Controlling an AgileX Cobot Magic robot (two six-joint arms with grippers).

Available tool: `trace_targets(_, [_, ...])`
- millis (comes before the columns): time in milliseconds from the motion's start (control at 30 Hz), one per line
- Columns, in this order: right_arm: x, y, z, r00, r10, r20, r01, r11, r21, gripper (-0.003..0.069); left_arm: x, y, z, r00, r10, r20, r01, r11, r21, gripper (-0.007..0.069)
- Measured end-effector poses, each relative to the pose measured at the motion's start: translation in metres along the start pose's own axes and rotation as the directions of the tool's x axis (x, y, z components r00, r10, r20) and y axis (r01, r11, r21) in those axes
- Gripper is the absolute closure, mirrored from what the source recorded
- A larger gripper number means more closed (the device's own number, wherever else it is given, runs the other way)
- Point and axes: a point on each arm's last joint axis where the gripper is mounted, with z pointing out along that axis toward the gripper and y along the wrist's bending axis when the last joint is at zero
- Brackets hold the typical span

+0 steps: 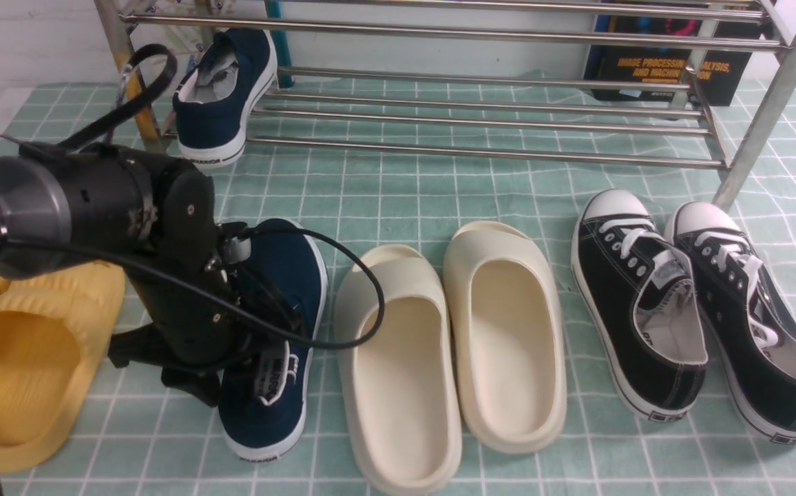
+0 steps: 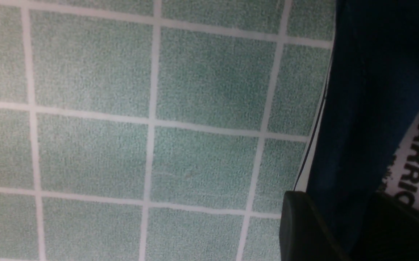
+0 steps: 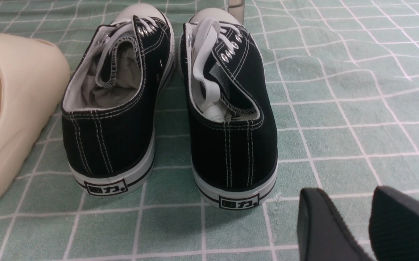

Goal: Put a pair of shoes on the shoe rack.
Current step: Use the left arm to grab the shoe closest to it

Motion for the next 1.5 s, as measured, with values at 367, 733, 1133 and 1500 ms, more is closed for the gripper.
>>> trace_targets(367, [0.000,0.000,0.000,1.000,0.000,0.000,0.000,1.000,0.000,0.0412,-0.007,-0.004,-0.055,0.989,0.079,0.126,-0.084,0.996,0.036,0.0370])
trace_targets(733, [0.000,0.000,0.000,1.000,0.000,0.000,0.000,1.000,0.000,0.0412,-0.006,-0.003,-0.044,0.994,0.084,0.072,-0.085,0.996,0.011,0.0259])
trace_targets(1133, [0.000,0.000,0.000,1.000,0.000,0.000,0.000,1.000,0.000,0.0412,-0.014,-0.006,0.002,0.997,0.080,-0.023,-0.080,0.997,-0.019,0.0294])
trace_targets(1500, [0.000,0.000,0.000,1.000,0.000,0.000,0.000,1.000,0.000,0.0412,-0.019,-0.005,-0.043,0.983,0.122,0.138,-0.121,0.993,-0.010,0.0620])
